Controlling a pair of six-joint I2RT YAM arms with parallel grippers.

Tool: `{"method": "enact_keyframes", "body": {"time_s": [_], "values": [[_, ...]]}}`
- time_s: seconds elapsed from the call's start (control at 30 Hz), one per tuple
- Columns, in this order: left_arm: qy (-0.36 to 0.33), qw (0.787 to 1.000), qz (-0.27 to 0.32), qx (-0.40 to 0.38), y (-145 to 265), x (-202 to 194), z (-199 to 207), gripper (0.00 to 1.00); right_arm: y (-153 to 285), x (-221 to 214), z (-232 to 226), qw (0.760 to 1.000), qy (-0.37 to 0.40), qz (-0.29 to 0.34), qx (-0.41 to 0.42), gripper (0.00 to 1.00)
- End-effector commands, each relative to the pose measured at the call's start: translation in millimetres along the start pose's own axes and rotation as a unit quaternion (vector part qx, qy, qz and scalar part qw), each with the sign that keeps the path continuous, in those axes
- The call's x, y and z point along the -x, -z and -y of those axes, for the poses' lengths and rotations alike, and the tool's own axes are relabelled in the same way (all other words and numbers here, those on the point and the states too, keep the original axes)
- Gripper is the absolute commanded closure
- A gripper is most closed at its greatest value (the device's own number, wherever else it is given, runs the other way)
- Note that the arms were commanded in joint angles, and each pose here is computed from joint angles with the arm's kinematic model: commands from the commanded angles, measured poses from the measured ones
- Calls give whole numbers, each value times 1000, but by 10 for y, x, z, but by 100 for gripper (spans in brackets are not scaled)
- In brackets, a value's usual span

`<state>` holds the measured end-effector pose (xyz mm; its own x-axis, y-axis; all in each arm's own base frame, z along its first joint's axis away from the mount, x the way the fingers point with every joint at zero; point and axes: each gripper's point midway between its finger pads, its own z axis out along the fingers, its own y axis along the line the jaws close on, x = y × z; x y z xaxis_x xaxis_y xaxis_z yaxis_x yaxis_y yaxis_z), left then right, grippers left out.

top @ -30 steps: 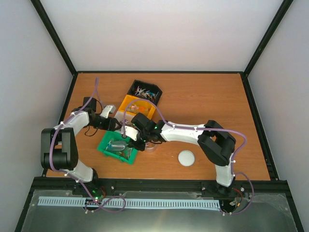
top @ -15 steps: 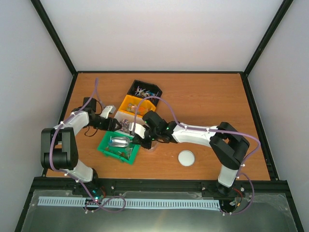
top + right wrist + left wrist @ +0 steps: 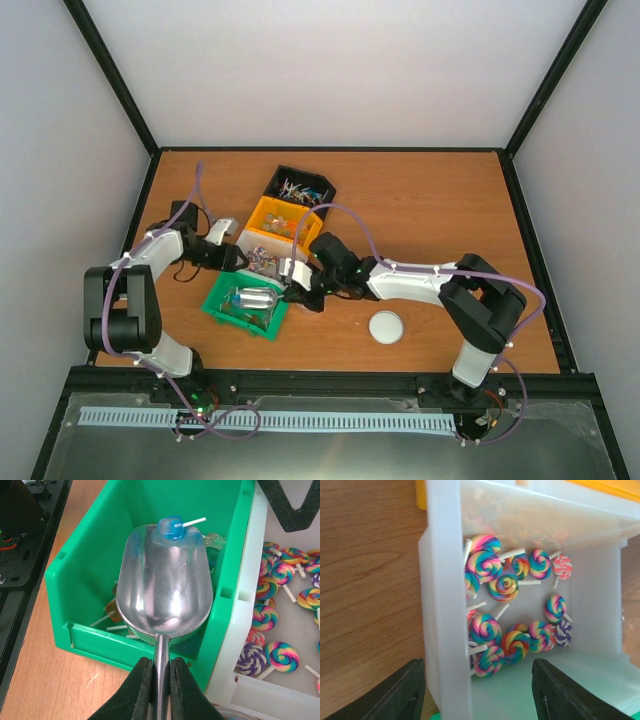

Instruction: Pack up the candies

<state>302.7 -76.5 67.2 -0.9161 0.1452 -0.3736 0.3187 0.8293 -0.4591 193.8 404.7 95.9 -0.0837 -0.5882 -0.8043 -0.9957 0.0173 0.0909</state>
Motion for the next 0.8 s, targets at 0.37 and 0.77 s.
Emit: {"method": "enact_keyframes", "body": {"time_s": [0.37,0.77], "values": [[-37,996,-6,75,95,276,-63,51,182,214,73,997,4,-68,-46,97],[-30,997,-12,74,26,204,-95,58,278,35,154,954,71,-255,-139,97]]}}
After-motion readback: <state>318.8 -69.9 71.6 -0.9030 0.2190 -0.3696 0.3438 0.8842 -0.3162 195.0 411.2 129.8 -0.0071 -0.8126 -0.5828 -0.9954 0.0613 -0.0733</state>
